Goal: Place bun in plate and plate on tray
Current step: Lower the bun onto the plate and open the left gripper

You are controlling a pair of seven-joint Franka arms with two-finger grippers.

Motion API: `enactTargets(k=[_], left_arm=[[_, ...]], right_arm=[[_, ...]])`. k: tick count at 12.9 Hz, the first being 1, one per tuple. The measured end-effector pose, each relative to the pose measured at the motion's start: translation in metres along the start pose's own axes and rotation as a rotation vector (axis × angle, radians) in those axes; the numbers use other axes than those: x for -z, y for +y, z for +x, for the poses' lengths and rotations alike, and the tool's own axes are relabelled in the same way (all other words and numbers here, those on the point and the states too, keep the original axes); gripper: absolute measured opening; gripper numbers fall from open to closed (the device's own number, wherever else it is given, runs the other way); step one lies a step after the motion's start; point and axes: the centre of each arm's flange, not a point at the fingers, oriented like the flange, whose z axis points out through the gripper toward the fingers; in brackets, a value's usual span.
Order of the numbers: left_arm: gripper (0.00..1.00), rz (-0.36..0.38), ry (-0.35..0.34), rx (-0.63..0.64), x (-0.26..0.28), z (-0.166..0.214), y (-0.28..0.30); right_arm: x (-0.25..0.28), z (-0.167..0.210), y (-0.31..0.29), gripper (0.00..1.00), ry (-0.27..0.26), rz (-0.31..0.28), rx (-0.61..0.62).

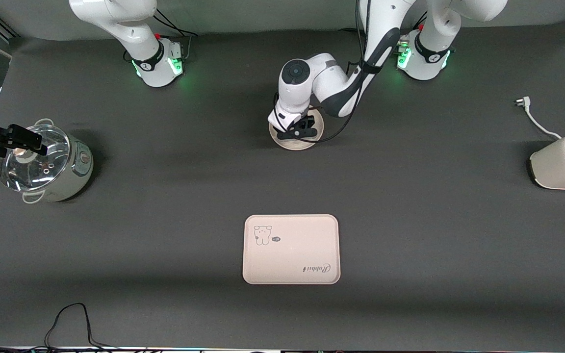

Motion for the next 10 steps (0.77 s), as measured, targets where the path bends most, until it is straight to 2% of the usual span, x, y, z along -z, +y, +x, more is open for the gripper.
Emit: enactTargets(k=[3, 4, 10], left_arm=[[0.95, 0.017, -0.007, 0.005, -0.008, -0.004, -0.003], [1.0, 0.026, -0.011, 0.007, -0.012, -0.005, -0.006], [1.0, 0.045, -0.015, 0.017, -0.019, -0.003, -0.014]], right_arm=[[0.0, 0.0, 0.0, 1.0, 0.0, 0.0, 0.0], [0.0, 0.0, 0.0, 1.0, 0.0, 0.0, 0.0], [-0.001, 0.0, 0.0, 1.0, -0.001, 0.0, 0.0]])
